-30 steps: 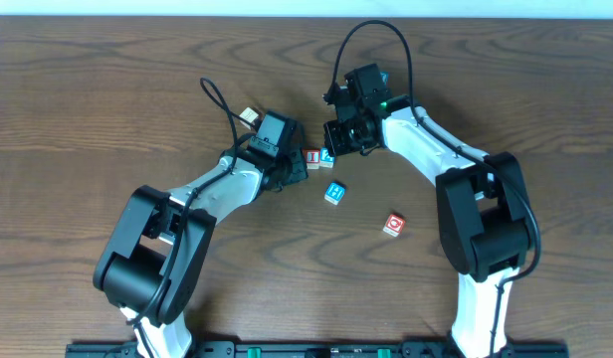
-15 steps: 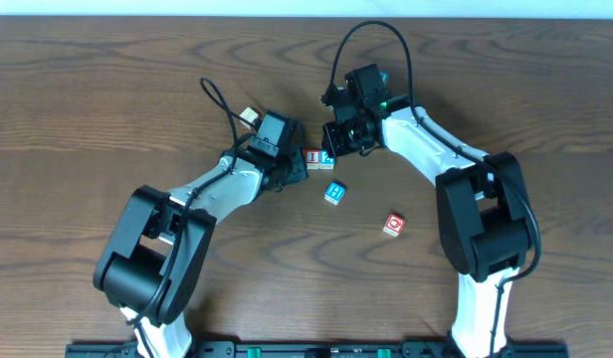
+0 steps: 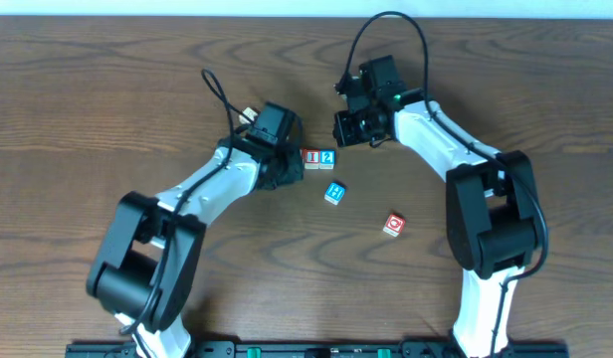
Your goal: Spell out Ai2
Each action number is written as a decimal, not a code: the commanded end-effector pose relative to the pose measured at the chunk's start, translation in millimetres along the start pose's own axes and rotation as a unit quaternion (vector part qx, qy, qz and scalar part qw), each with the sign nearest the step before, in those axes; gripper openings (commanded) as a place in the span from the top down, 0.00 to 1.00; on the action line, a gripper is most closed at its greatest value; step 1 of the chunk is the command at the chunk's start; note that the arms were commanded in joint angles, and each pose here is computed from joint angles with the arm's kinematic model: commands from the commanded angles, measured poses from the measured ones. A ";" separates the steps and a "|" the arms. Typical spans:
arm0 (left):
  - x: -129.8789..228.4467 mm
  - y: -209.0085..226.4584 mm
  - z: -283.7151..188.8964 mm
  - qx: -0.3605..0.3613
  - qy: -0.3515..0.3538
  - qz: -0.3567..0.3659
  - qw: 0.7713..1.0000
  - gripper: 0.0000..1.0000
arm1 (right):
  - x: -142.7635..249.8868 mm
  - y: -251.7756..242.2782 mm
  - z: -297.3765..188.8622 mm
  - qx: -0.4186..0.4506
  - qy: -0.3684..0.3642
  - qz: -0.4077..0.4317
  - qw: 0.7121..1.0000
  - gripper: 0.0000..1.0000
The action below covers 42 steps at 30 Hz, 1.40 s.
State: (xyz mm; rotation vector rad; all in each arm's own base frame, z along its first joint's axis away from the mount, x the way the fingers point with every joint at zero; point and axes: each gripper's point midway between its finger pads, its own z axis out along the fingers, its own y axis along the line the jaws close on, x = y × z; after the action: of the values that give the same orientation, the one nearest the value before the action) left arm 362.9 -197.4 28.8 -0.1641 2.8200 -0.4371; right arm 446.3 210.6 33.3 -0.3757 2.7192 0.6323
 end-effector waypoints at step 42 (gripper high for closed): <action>-34.7 -1.5 28.7 0.011 -0.051 -0.006 0.999 0.94 | 8.3 -50.0 -23.0 0.022 0.026 0.079 0.996 0.99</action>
State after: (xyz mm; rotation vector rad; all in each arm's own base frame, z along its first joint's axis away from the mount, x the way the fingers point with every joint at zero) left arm 404.4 -195.9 14.7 -0.1733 2.7013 -0.4029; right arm 443.7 154.3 27.2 -0.1798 2.8400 0.5974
